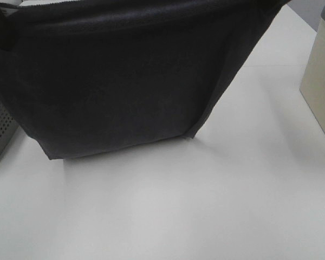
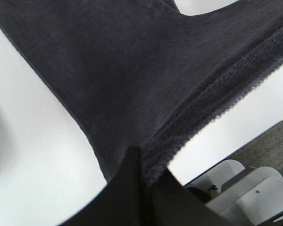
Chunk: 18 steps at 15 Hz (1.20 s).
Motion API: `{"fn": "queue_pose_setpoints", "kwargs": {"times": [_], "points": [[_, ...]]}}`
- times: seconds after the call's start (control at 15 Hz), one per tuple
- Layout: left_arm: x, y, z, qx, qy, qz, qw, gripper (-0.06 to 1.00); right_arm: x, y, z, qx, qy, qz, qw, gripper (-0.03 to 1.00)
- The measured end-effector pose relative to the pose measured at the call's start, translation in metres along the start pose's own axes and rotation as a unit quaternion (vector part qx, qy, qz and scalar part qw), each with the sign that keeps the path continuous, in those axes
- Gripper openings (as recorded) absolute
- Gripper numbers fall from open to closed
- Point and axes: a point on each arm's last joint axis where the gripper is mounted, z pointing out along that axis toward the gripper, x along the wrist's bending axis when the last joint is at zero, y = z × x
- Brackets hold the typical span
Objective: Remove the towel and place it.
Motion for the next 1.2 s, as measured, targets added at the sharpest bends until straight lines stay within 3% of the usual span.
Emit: {"fn": "queue_pose_setpoints", "kwargs": {"times": [0.2,0.6,0.73,0.87,1.2], "points": [[-0.004,-0.015,0.009,0.023,-0.035,-0.003,0.999,0.0,-0.001,-0.012,0.012,0.029,-0.002,0.005,1.0,0.01],[-0.007,-0.064,0.029,0.079,-0.079,-0.042,0.993,0.0,0.006,-0.052,0.025,0.075,0.035,0.031,0.996,0.01],[-0.016,-0.093,0.043,0.118,-0.114,-0.049,0.985,0.0,0.011,-0.086,0.032,0.107,0.046,0.056,0.992,0.01],[-0.034,-0.114,0.055,0.165,-0.131,-0.018,0.977,0.0,0.013,-0.11,0.039,0.132,0.058,0.071,0.987,0.01],[-0.063,-0.154,0.068,0.255,-0.128,0.014,0.958,0.0,0.024,-0.164,0.05,0.175,0.101,0.105,0.974,0.01]]}}
